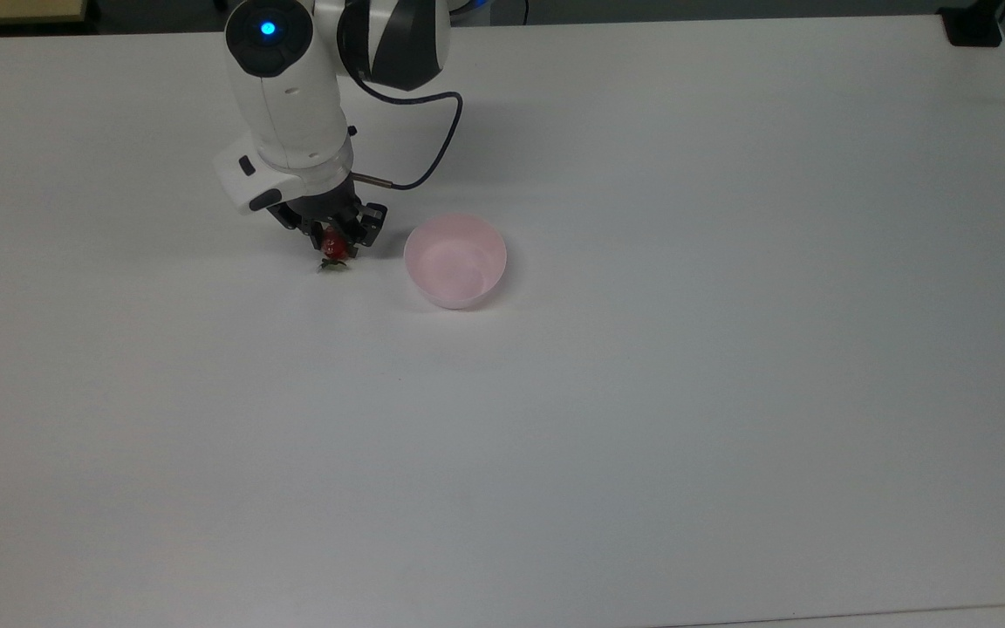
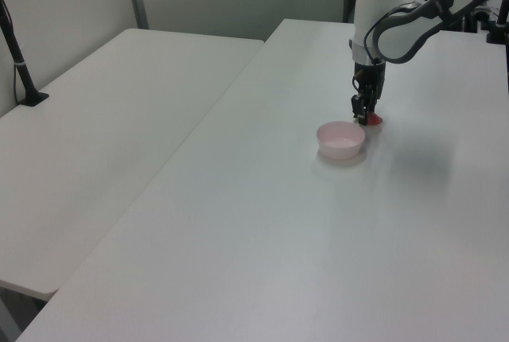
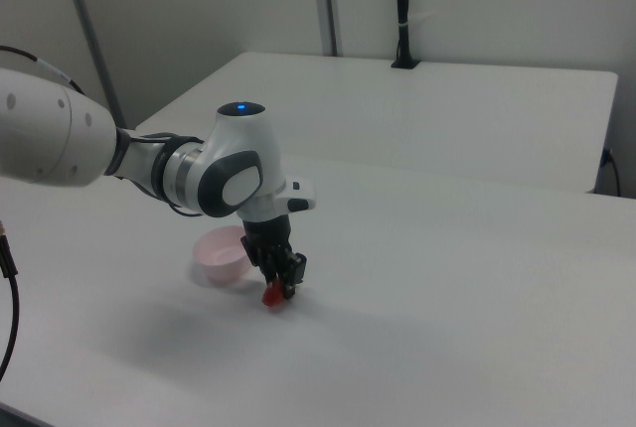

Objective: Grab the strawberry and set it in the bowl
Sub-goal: 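Lift the strawberry and carry it over the pink bowl, then open the gripper to drop the strawberry into the bowl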

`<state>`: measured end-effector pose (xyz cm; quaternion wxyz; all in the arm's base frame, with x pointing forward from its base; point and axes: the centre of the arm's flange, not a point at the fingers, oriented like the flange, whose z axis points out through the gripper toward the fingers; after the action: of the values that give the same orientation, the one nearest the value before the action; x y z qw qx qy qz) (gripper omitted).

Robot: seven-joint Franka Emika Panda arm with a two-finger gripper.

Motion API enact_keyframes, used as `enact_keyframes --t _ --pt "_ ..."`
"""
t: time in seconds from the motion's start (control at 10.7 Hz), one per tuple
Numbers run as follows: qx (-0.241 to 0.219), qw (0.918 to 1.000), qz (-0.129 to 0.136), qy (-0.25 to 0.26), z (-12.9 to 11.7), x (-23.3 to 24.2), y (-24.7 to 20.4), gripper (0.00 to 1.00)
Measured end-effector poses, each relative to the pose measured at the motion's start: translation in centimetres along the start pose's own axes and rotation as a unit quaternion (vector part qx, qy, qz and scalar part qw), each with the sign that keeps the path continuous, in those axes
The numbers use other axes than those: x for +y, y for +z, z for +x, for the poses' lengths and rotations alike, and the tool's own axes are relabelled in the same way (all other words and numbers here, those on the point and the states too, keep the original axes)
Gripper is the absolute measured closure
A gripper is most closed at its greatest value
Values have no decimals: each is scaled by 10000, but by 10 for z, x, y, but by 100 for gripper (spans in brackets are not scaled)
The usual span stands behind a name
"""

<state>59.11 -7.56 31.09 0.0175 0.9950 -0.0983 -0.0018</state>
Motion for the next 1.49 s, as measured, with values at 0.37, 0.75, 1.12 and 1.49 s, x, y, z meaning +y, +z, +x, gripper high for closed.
enact_keyframes --t 0.37,0.75,1.12,1.49 --pt "-184 9998 0 -84 8 -10 -33 59" --pt "-27 9994 127 -329 15 -75 -85 59" --pt "-181 9986 106 -477 -4 -151 -68 59" --pt "-280 9989 75 -377 0 -144 -55 59"
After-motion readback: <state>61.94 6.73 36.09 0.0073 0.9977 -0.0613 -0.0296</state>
